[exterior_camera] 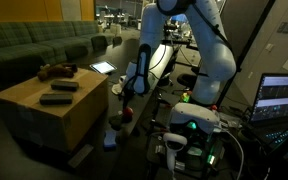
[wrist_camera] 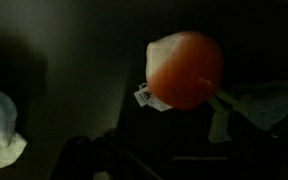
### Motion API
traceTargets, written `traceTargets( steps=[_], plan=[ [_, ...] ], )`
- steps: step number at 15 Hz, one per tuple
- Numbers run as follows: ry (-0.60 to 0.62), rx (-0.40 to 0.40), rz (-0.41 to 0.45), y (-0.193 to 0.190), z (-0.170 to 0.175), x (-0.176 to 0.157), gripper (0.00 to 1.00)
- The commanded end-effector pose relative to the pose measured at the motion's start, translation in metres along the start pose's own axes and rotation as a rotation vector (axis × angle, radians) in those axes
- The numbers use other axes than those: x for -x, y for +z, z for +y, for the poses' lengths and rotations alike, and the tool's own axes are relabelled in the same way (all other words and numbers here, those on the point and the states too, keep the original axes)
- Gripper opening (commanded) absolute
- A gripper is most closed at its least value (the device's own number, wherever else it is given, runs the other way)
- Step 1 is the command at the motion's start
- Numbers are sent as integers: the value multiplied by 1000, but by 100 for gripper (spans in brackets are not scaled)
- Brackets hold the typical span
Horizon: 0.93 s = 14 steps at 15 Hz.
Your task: Place the plastic and the towel from the box onto the table. Move the brown and red toys onto the box. Transfer the black object on the right of the box to the table. Put the blue object from the table onto the box. Pick up the black object from the box and position it on the table. Lastly, take the black object from the left side of the table and place it on the box.
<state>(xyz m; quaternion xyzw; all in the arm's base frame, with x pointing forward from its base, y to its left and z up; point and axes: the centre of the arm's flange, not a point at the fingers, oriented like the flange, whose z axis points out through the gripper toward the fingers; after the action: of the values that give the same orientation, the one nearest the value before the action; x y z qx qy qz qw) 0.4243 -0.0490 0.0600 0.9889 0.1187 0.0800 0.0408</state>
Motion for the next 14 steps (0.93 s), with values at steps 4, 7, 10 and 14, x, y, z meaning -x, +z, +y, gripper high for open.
traceTargets(
  steps=[4,7,10,14],
  plan=[
    [31,7,-16,38,-7,-2,100],
    [28,21,-23,47,-7,-1,100],
    [24,28,-42,58,-2,2,100],
    [24,29,-56,72,3,5,100]
  ],
)
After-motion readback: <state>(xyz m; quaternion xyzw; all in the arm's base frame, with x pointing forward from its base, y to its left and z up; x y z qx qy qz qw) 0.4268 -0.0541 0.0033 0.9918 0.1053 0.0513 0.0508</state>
